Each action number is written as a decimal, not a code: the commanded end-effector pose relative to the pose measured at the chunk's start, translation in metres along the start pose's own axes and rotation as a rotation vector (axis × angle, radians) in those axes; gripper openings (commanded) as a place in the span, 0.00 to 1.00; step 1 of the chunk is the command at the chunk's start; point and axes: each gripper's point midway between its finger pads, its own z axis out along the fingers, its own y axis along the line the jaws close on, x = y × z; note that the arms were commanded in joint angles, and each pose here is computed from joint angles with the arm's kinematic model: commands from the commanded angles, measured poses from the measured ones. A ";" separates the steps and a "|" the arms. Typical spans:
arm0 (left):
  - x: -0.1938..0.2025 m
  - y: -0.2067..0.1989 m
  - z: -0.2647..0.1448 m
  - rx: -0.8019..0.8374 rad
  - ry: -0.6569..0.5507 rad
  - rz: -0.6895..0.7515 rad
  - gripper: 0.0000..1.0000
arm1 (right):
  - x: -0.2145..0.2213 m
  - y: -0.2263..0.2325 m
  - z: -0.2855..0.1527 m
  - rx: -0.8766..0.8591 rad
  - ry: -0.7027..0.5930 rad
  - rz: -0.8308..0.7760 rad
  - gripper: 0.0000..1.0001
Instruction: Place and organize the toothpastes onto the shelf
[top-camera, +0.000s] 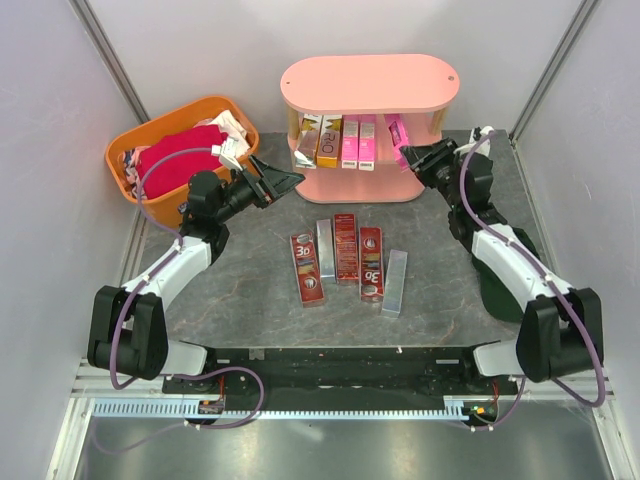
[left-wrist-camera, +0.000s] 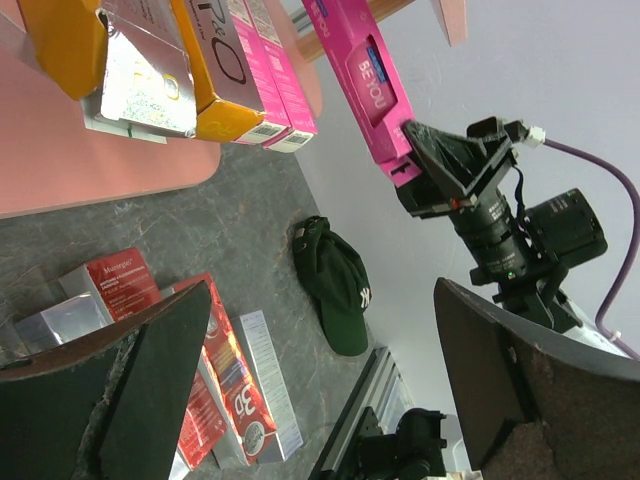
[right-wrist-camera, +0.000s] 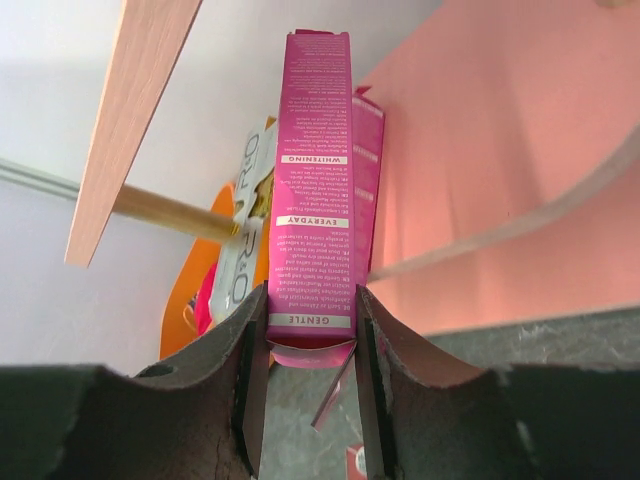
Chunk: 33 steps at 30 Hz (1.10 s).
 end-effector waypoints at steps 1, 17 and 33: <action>-0.008 -0.013 0.000 0.044 -0.013 0.060 1.00 | -0.027 0.018 0.024 -0.050 -0.098 0.014 0.00; -0.008 -0.012 -0.001 0.032 -0.010 0.065 1.00 | 0.009 -0.023 0.062 0.030 -0.027 0.173 0.00; -0.006 -0.011 -0.001 0.029 -0.003 0.059 1.00 | 0.044 -0.033 0.068 0.092 0.038 0.224 0.32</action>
